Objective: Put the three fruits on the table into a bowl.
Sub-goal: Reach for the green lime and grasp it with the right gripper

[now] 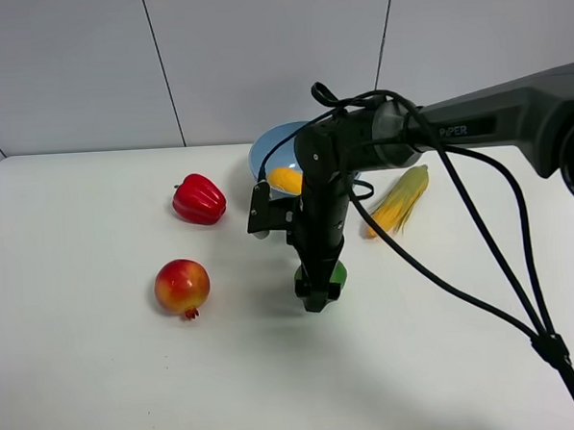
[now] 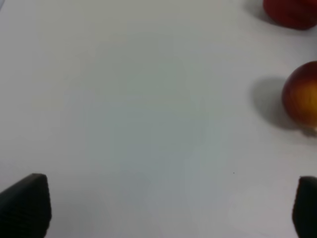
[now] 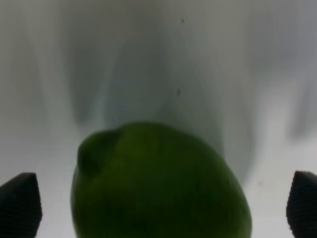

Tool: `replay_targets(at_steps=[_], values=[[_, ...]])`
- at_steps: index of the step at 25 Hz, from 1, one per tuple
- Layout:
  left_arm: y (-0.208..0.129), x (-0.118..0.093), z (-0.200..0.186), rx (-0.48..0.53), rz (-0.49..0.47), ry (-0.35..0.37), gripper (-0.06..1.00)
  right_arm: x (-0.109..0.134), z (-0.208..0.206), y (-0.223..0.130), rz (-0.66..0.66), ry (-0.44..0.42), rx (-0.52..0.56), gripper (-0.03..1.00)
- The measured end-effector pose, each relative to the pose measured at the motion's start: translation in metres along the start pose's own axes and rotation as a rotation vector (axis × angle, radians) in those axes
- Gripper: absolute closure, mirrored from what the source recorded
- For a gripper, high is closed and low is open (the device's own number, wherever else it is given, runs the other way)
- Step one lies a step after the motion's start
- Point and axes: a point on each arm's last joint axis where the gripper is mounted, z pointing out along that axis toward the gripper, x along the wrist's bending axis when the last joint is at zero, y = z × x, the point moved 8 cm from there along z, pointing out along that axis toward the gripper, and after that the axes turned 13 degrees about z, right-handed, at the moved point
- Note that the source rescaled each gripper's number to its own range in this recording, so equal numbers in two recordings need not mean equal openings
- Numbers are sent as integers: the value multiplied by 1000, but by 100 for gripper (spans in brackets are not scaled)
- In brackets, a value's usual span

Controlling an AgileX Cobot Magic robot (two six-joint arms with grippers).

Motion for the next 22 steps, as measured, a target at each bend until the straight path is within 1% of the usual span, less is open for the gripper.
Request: replay_targets(at_steps=[9, 22], values=[[0, 0, 0, 0, 0, 0, -6, -1, 1, 3, -2, -5, -15, -3], [0, 0, 0, 0, 1, 0, -6, -4, 1, 1, -29, -22, -4, -3]])
